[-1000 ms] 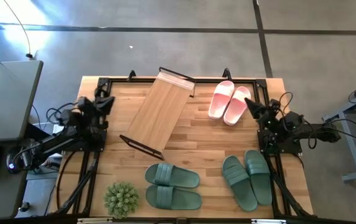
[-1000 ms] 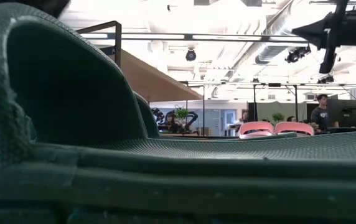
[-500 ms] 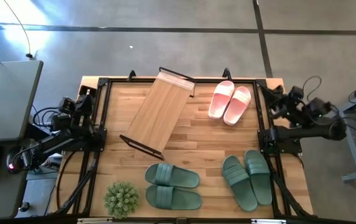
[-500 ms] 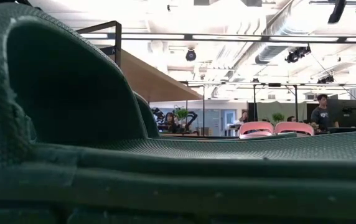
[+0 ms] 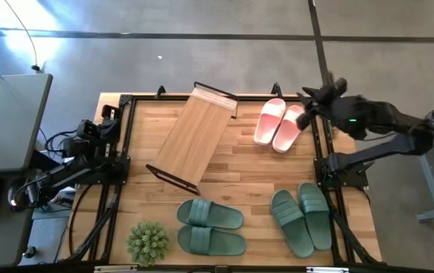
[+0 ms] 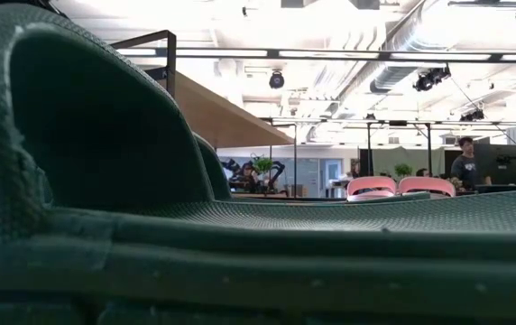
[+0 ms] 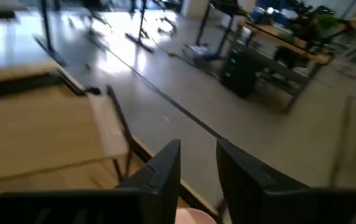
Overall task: Pick and place slides into the shelf
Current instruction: Put the pink slide under the shelf
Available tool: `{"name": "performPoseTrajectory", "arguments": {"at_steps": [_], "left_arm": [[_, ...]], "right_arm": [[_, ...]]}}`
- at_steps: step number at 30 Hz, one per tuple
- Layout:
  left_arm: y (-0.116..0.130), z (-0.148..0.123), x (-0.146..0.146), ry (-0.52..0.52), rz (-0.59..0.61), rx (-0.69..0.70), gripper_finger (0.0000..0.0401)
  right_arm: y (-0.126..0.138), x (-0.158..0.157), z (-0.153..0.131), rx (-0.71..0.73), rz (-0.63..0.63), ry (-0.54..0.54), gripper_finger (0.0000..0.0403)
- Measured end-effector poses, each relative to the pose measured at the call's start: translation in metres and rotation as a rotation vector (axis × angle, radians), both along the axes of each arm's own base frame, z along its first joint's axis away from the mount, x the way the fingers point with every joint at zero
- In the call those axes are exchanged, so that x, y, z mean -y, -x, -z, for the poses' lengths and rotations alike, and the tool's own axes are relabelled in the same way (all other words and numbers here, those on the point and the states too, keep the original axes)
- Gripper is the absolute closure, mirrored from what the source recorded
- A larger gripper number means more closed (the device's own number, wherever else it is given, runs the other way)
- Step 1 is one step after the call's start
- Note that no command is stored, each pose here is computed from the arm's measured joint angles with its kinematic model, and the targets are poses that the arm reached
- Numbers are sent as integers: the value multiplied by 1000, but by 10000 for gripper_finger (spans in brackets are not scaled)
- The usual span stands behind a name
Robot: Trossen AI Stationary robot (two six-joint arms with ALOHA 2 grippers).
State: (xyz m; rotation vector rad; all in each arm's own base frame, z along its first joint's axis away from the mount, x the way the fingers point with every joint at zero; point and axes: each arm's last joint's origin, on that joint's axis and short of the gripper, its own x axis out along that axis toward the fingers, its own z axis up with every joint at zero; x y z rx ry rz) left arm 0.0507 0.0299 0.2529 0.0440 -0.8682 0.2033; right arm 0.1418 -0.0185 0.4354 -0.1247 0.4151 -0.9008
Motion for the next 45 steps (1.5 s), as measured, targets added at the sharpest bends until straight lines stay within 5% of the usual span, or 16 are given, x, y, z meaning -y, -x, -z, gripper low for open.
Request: {"name": "performPoseTrajectory", "arguments": {"at_steps": [6,13,21,26,36,45], "left_arm": [[-4,4,-1,6,31,-69,400],[-7,7,-2,6,65,-128,400],[-8,8,-1,-20,109,-153,400],[-8,8,0,-27,136,-168,400],[-8,8,0,-36,126,-170,400],[-8,8,0,-36,125,-170,400]], "right_arm": [[-32,-1,0,-297,36,-45,279],[-71,11,30,-468,149,-285,279],[-105,64,99,-642,352,-521,279],[-125,98,150,-651,281,-612,279],[-117,148,222,-755,360,-643,279],[-110,165,241,-784,416,-588,279]]}}
